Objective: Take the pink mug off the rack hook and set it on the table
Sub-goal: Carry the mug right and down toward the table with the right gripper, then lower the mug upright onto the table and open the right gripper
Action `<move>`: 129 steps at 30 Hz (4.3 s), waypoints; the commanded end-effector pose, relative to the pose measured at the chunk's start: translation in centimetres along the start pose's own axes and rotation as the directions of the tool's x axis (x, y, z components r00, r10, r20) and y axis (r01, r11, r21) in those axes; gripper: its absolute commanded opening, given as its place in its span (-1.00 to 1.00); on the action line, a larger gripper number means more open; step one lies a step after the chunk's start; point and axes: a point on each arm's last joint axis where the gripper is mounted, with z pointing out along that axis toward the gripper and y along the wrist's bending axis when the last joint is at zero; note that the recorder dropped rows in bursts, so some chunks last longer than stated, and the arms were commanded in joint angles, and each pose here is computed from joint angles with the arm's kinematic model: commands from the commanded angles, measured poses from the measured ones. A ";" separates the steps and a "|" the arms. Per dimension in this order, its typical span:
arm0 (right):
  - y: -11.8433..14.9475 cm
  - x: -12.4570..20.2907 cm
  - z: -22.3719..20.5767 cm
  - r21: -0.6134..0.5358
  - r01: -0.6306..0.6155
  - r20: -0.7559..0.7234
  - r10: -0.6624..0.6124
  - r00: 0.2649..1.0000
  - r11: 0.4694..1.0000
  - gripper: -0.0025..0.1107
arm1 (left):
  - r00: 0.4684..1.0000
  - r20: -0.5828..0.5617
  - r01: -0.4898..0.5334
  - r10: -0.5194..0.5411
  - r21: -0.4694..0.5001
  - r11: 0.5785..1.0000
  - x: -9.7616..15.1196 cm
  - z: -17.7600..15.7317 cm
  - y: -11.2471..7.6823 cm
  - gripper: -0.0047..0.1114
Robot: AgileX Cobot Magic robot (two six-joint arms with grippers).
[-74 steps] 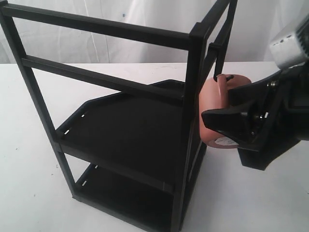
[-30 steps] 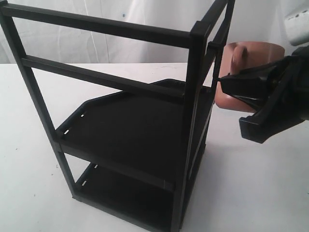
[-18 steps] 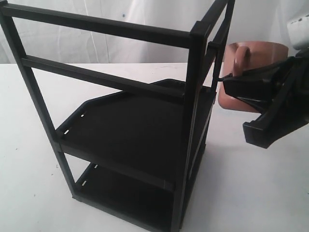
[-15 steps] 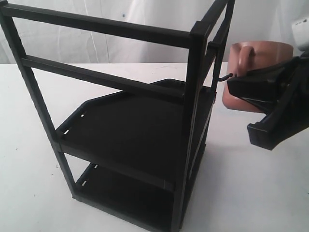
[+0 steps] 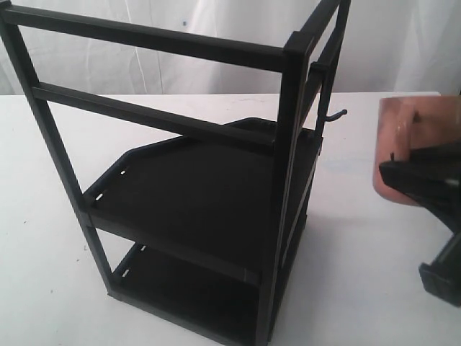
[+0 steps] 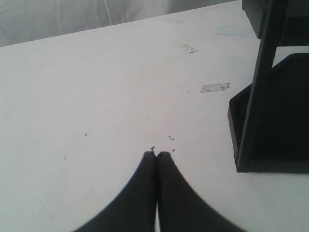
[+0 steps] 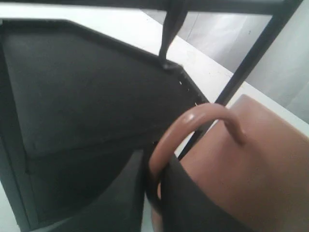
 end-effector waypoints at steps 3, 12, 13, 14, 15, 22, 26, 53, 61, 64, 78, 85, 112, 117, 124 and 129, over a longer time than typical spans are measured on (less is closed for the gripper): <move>0.8 3.9 0.0 0.067 0.009 0.014 -0.010 1.000 0.998 -0.96 | 1.000 0.001 0.008 -0.008 0.000 1.000 0.1 0.0 0.0 -0.92; 0.3 9.3 2.4 0.268 -0.008 0.050 -0.006 0.999 0.963 -0.96 | 1.000 0.001 0.008 -0.008 0.000 1.000 0.1 0.0 0.0 -0.92; 0.3 9.4 2.6 0.266 -0.007 0.039 -0.003 0.999 0.964 -0.96 | 1.000 0.001 0.008 -0.008 0.000 1.000 0.1 0.0 0.0 -0.92; 0.1 9.6 3.1 0.266 -0.084 0.032 0.079 0.996 0.960 -0.96 | 1.000 0.001 0.008 -0.008 0.000 1.000 0.1 0.0 0.0 -0.92; 0.0 10.0 3.6 0.273 -0.156 0.031 0.153 0.988 0.949 -0.96 | 1.000 0.001 0.008 -0.008 0.000 1.000 0.1 0.0 0.0 -0.92; -0.3 11.3 4.8 0.374 -0.061 0.150 0.005 0.989 0.926 -0.96 | 1.000 0.001 0.008 -0.008 0.000 1.000 0.1 0.0 0.0 -0.92; 0.4 12.0 6.2 0.284 0.020 0.076 -0.043 0.996 0.959 -0.96 | 1.000 0.001 0.008 -0.008 0.000 1.000 0.1 0.0 0.0 -0.92; 0.3 16.2 11.7 0.246 0.108 -0.089 -0.088 0.992 0.963 -0.96 | 1.000 0.001 0.008 -0.008 0.000 1.000 0.1 0.0 0.0 -0.92; 0.0 16.6 13.7 0.225 0.120 -0.130 -0.093 0.987 0.967 -0.96 | 1.000 0.001 0.008 -0.008 0.000 1.000 0.1 0.0 0.0 -0.92; 0.0 16.9 14.1 0.218 0.120 -0.144 -0.090 0.986 0.968 -0.96 | 1.000 0.001 0.008 -0.008 0.000 1.000 0.1 0.0 0.0 -0.92; 0.3 18.6 15.4 0.178 0.117 -0.227 -0.075 0.971 0.977 -0.73 | 1.000 0.001 0.008 -0.008 0.000 1.000 0.1 0.0 0.0 -0.92; 0.3 18.6 15.4 0.182 0.116 -0.220 -0.075 0.973 0.976 -0.47 | 1.000 0.001 0.008 -0.008 0.000 1.000 0.1 0.0 0.0 -0.92; -0.2 17.4 13.6 0.242 -0.003 -0.256 0.067 0.964 0.970 -0.44 | 1.000 0.001 0.008 -0.008 0.000 1.000 0.1 0.0 0.0 -0.92; -0.7 18.0 12.2 0.360 -0.088 -0.259 0.191 0.947 0.929 -0.44 | 1.000 0.001 0.008 -0.008 0.000 1.000 0.1 0.0 0.0 -0.92; -0.5 17.8 11.3 0.371 -0.139 -0.215 0.231 0.949 0.918 -0.44 | 1.000 0.001 0.008 -0.008 0.000 1.000 0.1 0.0 0.0 -0.92; -0.2 18.1 11.2 0.358 -0.184 -0.244 0.281 0.928 0.915 -0.19 | 1.000 0.001 0.008 -0.008 0.000 1.000 0.1 0.0 0.0 -0.92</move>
